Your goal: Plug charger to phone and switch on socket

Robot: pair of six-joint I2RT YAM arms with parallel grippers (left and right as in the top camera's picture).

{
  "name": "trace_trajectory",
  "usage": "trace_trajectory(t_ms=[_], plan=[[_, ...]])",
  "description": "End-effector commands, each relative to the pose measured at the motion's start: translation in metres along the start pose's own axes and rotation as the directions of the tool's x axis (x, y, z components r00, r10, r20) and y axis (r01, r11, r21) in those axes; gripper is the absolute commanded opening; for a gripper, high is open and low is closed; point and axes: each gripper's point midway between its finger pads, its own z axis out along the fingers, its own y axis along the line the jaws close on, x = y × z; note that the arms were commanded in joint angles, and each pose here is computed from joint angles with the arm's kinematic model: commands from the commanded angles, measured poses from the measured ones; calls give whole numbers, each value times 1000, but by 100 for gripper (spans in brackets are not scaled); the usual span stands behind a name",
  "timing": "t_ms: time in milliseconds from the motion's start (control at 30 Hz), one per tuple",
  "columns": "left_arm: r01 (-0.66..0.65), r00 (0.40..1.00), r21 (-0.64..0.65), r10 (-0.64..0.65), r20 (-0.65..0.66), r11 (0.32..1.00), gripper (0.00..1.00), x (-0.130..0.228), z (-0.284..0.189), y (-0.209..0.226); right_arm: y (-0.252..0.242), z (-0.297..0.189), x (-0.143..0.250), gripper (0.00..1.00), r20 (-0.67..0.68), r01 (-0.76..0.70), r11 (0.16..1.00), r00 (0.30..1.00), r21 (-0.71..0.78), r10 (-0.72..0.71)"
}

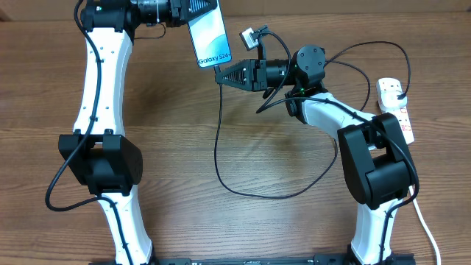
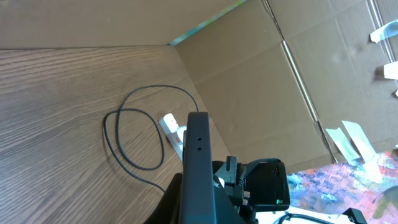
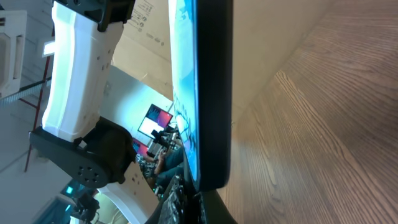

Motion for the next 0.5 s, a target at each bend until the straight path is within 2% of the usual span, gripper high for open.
trace_trajectory(t_ms=[0, 467], plan=[[5, 999, 70, -1, -48, 998, 4, 10, 9, -22, -4, -9, -39, 4, 197, 1, 999, 980, 47, -10], [12, 999, 71, -9, -49, 997, 4, 10, 10, -22, -6, -12, -48, 4, 251, -34, 998, 968, 52, 20]])
